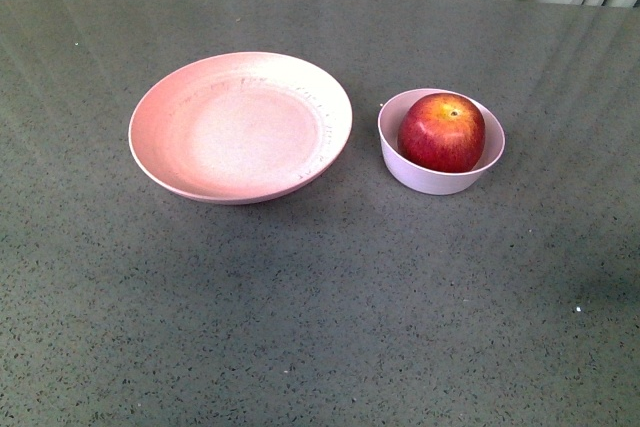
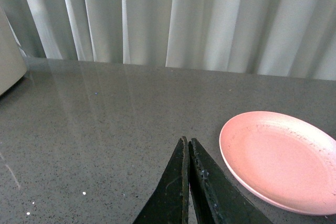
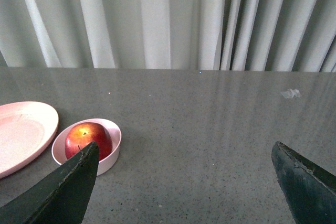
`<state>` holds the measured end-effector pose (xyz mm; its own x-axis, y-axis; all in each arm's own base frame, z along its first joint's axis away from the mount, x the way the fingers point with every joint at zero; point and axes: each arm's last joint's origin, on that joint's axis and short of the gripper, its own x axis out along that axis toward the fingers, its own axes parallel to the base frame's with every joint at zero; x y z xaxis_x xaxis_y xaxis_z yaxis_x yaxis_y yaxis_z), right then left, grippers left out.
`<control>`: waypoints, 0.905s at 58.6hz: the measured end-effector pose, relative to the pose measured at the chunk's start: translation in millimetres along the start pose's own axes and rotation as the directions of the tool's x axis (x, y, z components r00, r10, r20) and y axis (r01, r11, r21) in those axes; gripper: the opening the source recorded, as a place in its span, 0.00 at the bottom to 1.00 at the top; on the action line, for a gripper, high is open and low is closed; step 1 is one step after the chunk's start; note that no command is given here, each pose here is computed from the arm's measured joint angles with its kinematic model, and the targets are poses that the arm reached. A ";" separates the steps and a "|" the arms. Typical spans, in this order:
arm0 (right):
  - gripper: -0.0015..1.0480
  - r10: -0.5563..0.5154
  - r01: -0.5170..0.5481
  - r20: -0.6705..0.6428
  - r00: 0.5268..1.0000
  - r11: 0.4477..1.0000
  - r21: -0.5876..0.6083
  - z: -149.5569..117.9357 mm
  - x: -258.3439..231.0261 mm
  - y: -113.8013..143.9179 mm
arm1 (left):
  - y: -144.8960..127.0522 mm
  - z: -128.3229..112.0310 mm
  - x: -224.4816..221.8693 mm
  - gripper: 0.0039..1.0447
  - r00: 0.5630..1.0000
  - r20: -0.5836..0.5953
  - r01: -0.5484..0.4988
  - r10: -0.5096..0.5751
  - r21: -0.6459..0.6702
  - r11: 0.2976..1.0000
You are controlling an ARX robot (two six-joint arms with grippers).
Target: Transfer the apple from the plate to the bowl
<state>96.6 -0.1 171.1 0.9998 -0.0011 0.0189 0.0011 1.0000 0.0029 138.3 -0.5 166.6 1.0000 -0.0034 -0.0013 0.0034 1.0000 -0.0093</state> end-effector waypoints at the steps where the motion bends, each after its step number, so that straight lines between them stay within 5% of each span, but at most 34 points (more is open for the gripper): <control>1: 0.91 0.000 0.000 0.000 1.000 1.000 0.000 0.0 0.0 0.0 | 0.0 0.4 -0.8 0.01 1.000 0.001 0.000 0.000 0.000 1.000; 53: 0.91 0.000 0.000 0.000 1.000 1.000 0.000 0.0 0.0 0.0 | 0.0 4.9 -27.1 0.01 1.000 0.017 0.000 0.000 0.000 1.000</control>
<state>96.6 -0.1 171.1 0.9998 -0.0011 0.0189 0.0011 1.0000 0.0029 111.2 -0.4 171.5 0.9999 -0.0031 0.0158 0.0032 1.0000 -0.0093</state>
